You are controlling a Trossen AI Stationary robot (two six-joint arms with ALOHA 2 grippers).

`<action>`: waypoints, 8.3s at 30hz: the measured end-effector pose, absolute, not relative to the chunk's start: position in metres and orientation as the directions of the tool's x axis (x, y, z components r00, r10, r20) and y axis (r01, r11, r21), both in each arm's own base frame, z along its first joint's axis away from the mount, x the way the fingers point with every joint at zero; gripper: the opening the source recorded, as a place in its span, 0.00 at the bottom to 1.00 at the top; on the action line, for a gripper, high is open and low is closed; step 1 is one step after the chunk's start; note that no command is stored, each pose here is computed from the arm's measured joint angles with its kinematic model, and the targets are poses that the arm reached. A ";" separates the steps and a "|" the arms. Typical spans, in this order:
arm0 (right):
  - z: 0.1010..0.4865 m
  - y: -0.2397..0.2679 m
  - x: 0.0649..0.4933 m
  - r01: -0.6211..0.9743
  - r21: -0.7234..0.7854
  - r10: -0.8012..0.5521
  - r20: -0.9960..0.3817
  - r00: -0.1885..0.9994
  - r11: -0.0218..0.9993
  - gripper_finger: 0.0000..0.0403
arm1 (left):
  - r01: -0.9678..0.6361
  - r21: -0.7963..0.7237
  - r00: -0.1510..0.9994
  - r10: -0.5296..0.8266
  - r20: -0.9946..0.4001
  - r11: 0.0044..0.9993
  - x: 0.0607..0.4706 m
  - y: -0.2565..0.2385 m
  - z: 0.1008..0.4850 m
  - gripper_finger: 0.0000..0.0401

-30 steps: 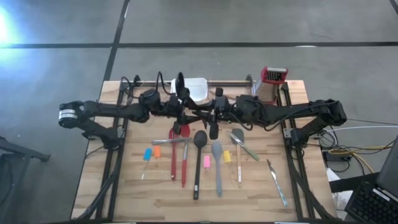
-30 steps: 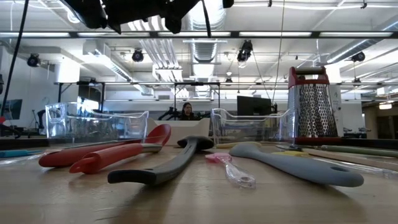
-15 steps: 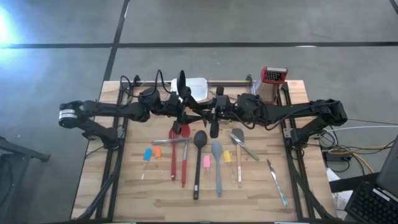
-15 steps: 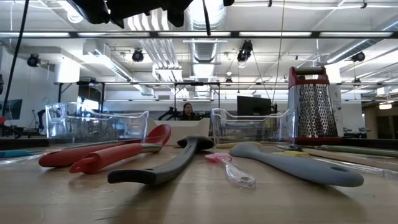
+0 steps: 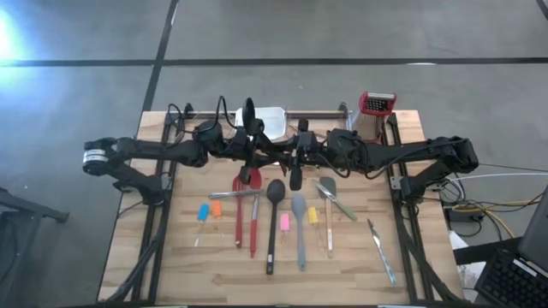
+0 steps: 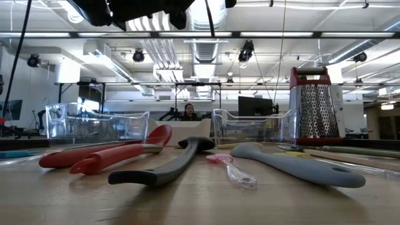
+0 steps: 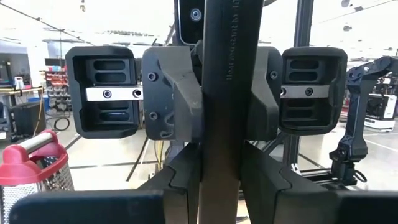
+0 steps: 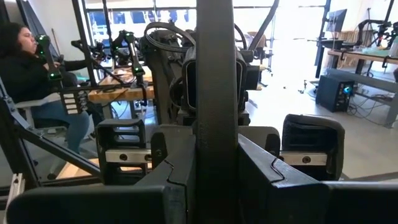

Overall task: Pick & Place Kitchen Items
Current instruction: Put the black slotted spoon into the left transparent bin, then put the blue spatula into the white bin

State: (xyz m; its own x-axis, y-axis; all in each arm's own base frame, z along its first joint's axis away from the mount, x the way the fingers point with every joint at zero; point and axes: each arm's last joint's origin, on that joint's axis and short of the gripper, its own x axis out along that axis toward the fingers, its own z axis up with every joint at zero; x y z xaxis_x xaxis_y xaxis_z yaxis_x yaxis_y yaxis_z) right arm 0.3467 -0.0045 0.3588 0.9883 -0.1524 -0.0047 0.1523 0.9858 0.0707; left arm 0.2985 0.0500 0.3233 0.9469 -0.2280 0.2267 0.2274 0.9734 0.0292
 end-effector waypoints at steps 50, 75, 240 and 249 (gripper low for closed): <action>0.285 -0.006 0.292 0.359 0.170 -0.233 -0.503 0.832 0.918 0.34 | -0.925 -0.061 0.350 0.779 -0.520 0.375 0.126 0.116 0.275 0.22; 0.285 -0.006 0.292 0.360 0.171 -0.233 -0.502 0.833 0.917 0.34 | -0.945 -0.082 0.273 0.622 -0.734 0.317 0.126 0.150 0.220 0.22; 0.260 0.004 0.282 0.363 0.108 -0.229 -0.603 0.764 0.926 0.24 | -0.671 0.001 0.022 0.021 -1.000 0.741 0.159 -0.055 0.172 0.70; 0.260 0.004 0.282 0.368 0.118 -0.228 -0.603 0.764 0.922 0.24 | -0.682 -0.078 0.081 -0.031 -0.996 0.727 0.161 -0.048 0.155 0.70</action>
